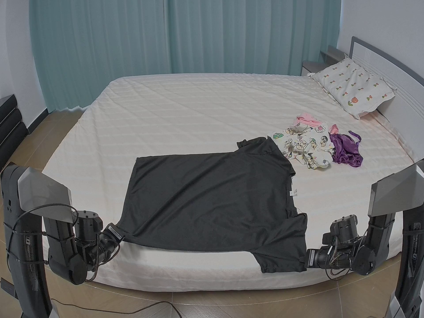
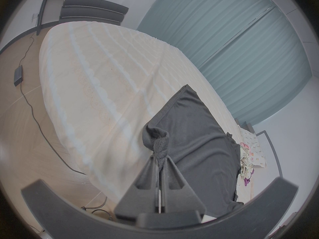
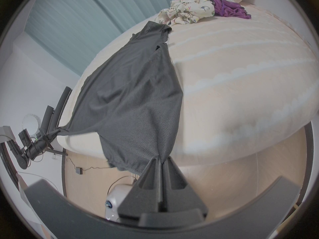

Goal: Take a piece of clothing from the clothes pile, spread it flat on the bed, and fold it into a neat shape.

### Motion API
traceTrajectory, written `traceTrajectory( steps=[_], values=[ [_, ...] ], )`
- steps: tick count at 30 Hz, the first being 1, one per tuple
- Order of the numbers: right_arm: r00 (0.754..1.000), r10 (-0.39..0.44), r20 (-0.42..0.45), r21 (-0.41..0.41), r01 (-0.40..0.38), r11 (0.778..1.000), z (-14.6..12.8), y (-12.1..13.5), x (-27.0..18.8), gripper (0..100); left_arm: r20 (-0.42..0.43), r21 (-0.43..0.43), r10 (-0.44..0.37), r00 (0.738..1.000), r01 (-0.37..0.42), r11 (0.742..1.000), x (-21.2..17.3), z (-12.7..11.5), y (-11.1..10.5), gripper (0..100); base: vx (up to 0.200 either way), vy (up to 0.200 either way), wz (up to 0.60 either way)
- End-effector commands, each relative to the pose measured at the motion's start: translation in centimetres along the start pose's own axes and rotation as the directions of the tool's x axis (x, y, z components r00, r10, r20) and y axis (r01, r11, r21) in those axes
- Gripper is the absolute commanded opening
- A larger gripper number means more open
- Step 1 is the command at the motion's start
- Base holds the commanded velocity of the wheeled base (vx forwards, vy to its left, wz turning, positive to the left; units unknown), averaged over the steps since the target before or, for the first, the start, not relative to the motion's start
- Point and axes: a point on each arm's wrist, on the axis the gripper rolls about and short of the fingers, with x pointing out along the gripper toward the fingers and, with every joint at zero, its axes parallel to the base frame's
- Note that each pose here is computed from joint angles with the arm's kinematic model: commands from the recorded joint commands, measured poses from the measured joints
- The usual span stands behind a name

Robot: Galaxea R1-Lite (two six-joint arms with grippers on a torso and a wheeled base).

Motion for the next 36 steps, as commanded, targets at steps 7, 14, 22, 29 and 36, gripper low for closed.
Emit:
traceTrajectory(
  steps=[7, 14, 22, 29, 36],
  values=[
    [0.996, -0.027, -0.081, -0.017, 0.026, 1.000, -3.1, -0.1, -4.9, 0, -0.035, 0.113, 0.012, 0.999, -0.008, 0.994, -3.6, -0.5, 0.0, 0, 0.000, 0.000, 0.00],
    [0.996, -0.019, -0.087, -0.006, 0.018, 1.000, -4.7, 0.3, -6.2, 0, -0.051, 0.188, 0.039, 0.998, -0.028, 0.982, -3.8, -0.8, 0.5, 0, 0.000, 0.000, 0.00],
    [0.993, -0.069, -0.093, 0.012, 0.070, 0.997, -5.3, 0.9, -6.2, 0, -0.103, 0.287, 0.136, 0.985, -0.101, 0.952, -4.7, -1.8, 2.3, 0, 0.000, 0.000, 0.00],
    [0.990, -0.107, -0.097, -0.010, 0.106, 0.994, -5.8, 1.3, -6.3, 0, -0.122, 0.317, 0.183, 0.975, -0.136, 0.938, -5.6, -2.2, 3.1, 0, 0.000, 0.000, 0.00],
    [0.989, -0.113, -0.099, -0.017, 0.112, 0.994, -5.8, 1.5, -6.6, 0, -0.146, 0.339, 0.215, 0.966, -0.156, 0.928, -5.8, -2.5, 3.6, 0, 0.000, 0.000, 0.00]
  ],
)
